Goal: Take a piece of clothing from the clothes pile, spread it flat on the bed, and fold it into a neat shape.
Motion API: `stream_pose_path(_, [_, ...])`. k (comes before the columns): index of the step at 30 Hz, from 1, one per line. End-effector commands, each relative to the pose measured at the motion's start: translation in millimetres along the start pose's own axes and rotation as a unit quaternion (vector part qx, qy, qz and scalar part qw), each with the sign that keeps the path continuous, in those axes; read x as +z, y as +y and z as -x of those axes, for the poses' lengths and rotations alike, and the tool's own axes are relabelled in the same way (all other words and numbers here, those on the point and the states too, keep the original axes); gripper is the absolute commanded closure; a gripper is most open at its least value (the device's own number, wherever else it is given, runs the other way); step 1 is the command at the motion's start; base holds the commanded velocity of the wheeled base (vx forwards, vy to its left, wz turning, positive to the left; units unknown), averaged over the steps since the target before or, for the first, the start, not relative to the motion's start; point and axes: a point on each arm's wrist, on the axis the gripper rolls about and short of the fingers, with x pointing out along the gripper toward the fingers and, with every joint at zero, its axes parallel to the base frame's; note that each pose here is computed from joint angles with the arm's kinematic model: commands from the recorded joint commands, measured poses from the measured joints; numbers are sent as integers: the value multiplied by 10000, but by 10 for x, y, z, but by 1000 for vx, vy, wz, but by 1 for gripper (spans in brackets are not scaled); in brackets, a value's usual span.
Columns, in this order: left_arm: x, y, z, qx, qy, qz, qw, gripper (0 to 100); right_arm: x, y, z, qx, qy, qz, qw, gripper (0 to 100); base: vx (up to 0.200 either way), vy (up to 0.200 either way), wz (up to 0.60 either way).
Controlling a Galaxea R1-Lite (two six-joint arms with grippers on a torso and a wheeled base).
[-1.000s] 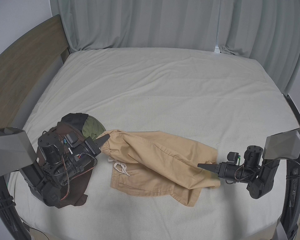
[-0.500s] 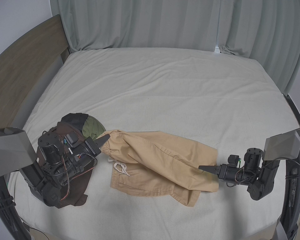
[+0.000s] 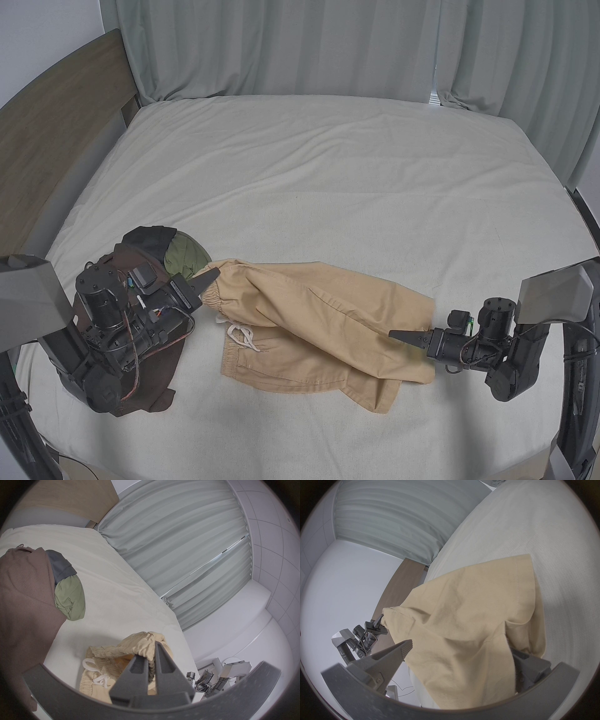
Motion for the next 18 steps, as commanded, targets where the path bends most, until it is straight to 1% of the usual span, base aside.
stream_pose_path(1, [1,-1,0,1,-1,2,10000,100,-18,-27,-30,-8,20,-9,10000,0,0,0,0])
stream_pose_path(2, [-1,2,-1,1,-1,2,10000,100,-17,-26,-30,-11,11,-4,10000,100,0,0,0])
stream_pose_path(10, [14,-4,-21,-29,-33,-10,10000,100,50,9,22,-41,-133,41,9999,100,0,0,0])
stream_pose_path(13, [21,-8,-28,-39,-54,-9,10000,100,119,84,66,8,-234,117,9997,100,0,0,0])
stream_pose_path(14, [33,-14,-41,-59,-76,-17,10000,100,179,164,129,46,-331,181,9993,100,0,0,0])
stream_pose_path(18, [78,-33,-65,-119,-172,-33,9998,100,276,336,227,165,-493,264,9983,100,0,0,0])
